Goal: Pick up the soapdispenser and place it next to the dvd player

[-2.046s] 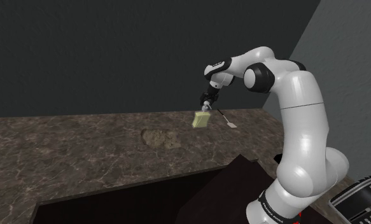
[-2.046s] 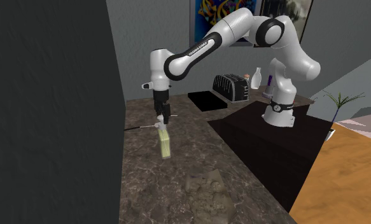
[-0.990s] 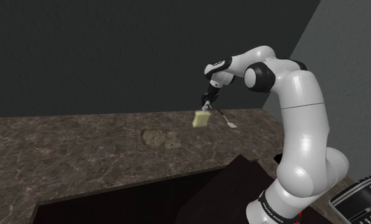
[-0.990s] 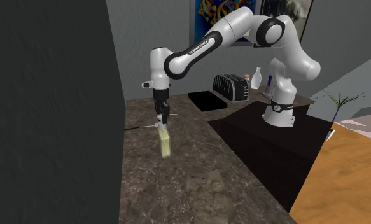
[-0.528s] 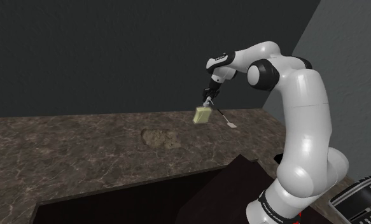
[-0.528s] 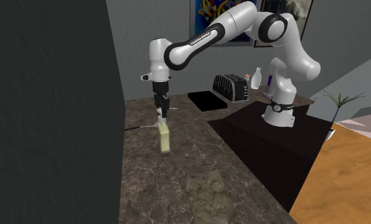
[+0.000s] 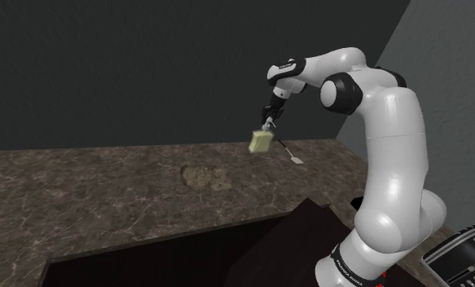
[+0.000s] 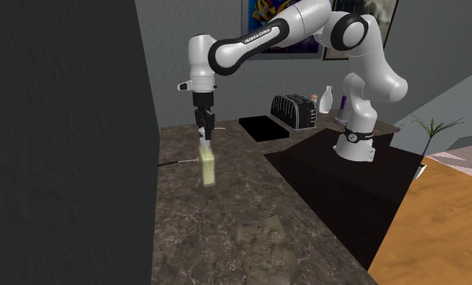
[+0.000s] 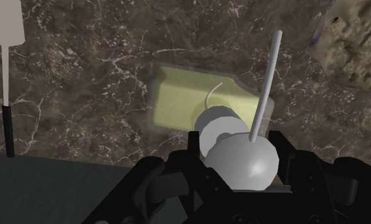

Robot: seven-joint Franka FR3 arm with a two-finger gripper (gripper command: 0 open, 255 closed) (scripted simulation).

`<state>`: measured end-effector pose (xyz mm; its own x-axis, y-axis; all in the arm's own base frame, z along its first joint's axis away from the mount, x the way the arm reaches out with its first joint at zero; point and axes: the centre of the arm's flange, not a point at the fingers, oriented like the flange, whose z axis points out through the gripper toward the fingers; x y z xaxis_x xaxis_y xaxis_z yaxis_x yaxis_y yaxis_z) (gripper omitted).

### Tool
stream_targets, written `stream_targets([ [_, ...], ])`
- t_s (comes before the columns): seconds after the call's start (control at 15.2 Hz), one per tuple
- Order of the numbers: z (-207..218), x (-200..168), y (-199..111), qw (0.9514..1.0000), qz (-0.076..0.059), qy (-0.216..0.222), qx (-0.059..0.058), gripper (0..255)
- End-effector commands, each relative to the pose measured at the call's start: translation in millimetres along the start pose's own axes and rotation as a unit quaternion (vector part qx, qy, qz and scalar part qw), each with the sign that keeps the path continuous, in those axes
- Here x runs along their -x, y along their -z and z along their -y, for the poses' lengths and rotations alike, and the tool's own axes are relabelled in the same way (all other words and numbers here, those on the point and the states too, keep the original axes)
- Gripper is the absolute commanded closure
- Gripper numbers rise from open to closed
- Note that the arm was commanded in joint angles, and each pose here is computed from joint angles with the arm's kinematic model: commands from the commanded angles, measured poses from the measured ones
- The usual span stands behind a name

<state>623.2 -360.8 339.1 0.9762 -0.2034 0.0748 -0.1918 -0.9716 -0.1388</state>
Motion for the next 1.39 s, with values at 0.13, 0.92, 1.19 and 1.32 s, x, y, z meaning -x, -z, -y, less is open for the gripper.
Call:
stream_targets([
  [0.13,4,-2,22,1.0,0.0,0.0,0.0,255],
  [0.92,12,-6,84,1.0,0.0,0.0,0.0,255],
  [1.19,15,-8,105,1.0,0.0,0.0,0.0,255],
  [1.32,17,-9,115,1.0,0.0,0.0,0.0,255],
])
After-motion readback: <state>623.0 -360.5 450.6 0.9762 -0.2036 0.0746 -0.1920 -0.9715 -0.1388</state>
